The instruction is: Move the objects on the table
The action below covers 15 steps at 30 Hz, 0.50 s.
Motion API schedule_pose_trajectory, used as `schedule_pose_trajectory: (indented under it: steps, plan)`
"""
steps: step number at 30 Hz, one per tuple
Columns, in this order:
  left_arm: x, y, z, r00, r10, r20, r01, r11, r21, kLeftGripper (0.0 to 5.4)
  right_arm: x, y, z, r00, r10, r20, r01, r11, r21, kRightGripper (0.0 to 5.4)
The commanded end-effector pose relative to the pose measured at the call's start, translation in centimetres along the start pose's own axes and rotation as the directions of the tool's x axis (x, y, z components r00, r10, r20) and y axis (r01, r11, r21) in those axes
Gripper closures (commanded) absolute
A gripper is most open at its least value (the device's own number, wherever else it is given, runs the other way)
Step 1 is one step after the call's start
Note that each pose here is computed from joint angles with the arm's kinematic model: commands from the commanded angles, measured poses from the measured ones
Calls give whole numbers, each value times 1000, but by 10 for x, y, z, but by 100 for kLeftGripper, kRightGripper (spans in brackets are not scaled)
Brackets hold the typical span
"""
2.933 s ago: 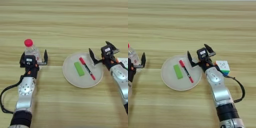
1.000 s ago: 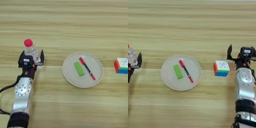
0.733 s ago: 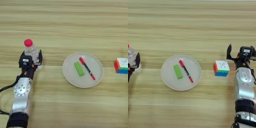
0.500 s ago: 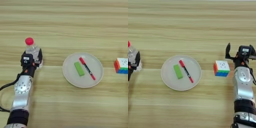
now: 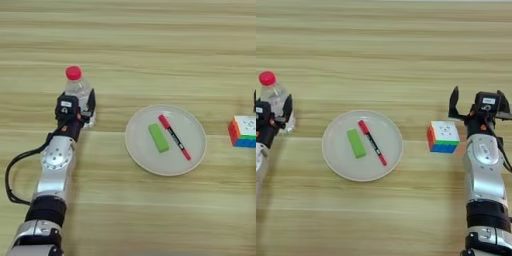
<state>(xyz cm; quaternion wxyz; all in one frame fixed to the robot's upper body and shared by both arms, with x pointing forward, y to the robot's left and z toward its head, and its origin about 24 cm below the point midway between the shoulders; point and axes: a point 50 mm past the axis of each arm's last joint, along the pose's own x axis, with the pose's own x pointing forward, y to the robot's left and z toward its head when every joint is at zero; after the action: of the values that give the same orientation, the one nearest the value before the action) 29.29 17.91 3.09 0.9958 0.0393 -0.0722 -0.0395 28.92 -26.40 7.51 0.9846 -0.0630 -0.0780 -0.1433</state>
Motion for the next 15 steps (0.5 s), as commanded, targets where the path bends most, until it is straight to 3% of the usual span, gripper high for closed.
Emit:
schedule_pose_trajectory:
  steps: [1, 7, 8, 15]
  plan:
    - [-5, -12, -14, 996, -49, -72, 48, 999, -8, 227, -1, 2, -3, 1000, 0, -20, 0, 1000, 5, 0]
    - [-6, -12, -16, 996, -51, -77, 52, 999, 0, 227, -1, 3, -3, 1000, 2, -20, -2, 1000, 4, 0]
    - [-6, -13, -16, 996, -52, -78, 52, 999, 1, 198, -2, 3, -3, 1000, 2, -20, -2, 1000, 4, 0]
    - [-9, -14, -16, 995, -62, -79, 63, 998, 15, 127, -2, 3, -3, 1000, 3, -22, -3, 1000, 3, 0]
